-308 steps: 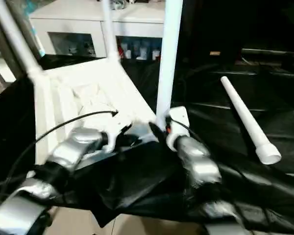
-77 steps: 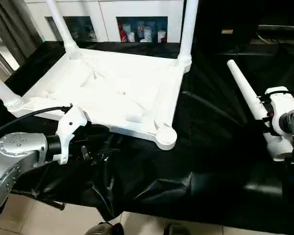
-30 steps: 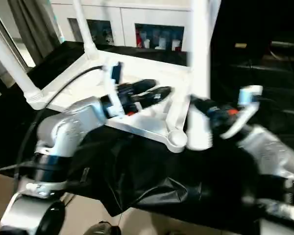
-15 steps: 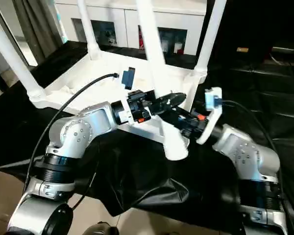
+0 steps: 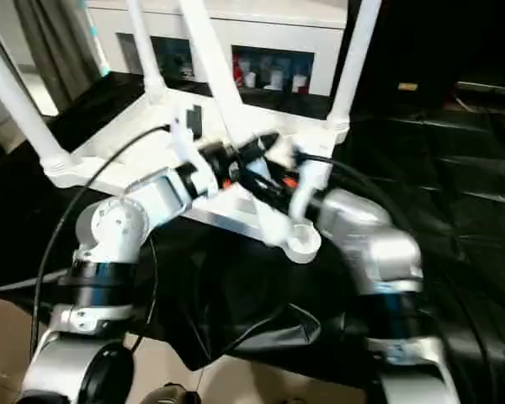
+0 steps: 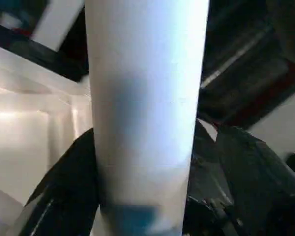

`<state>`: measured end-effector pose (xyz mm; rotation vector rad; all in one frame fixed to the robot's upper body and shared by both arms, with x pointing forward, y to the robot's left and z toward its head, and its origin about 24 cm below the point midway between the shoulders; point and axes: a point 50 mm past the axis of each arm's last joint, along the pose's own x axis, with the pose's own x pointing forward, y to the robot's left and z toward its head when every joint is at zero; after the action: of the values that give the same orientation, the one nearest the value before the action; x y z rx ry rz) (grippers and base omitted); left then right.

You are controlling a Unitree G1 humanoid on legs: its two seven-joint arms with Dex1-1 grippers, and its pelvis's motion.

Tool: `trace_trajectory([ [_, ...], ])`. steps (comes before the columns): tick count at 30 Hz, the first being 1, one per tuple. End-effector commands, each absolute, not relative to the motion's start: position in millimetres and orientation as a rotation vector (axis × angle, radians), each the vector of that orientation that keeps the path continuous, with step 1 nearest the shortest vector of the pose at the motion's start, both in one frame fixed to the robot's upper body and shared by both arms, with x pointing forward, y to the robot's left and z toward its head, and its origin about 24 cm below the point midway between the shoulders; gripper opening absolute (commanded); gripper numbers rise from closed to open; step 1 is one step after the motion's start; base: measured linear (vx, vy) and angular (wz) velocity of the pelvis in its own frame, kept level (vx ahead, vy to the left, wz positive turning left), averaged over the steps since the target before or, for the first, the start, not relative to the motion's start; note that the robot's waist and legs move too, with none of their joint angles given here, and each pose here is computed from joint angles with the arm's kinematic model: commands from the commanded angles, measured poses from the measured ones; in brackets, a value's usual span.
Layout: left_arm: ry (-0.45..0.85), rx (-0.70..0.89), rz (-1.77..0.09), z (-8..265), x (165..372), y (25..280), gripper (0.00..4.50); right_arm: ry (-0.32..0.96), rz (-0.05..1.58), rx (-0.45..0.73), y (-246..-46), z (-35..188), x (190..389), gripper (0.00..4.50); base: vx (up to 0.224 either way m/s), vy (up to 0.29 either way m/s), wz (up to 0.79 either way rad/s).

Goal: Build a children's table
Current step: Pick table leg

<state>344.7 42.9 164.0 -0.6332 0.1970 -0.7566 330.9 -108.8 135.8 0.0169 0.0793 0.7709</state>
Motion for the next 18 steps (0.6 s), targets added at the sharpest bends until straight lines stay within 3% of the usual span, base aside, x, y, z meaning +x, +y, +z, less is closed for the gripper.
trace_trajectory([
  [1,0.136,-0.634,-0.783,185.6,343.6,25.9,3.35,0.124,0.668,-0.041,-107.4,127.7,337.5,1.82,0.000,0.000,0.00],
  [3,0.137,-0.631,-0.728,184.5,346.6,26.7,3.01,0.093,0.659,-0.050,-99.9,132.4,338.8,1.82,0.000,0.000,0.00],
  [5,0.134,-0.619,-0.679,182.9,349.4,28.5,2.96,0.071,0.673,-0.052,-92.4,136.1,338.4,1.82,0.000,0.000,0.00],
  [10,0.111,-0.578,-0.529,180.1,358.7,42.1,2.50,0.052,0.652,-0.063,-88.7,138.4,339.8,1.82,0.000,0.000,0.00],
  [13,0.106,-0.574,-0.527,179.7,359.5,42.9,2.12,0.052,0.653,-0.067,-87.9,137.9,339.3,1.82,0.000,0.000,0.00],
  [18,0.095,-0.590,-0.566,180.9,358.8,40.1,1.93,0.050,0.685,-0.073,-84.4,137.6,336.1,1.82,0.000,0.000,0.00],
])
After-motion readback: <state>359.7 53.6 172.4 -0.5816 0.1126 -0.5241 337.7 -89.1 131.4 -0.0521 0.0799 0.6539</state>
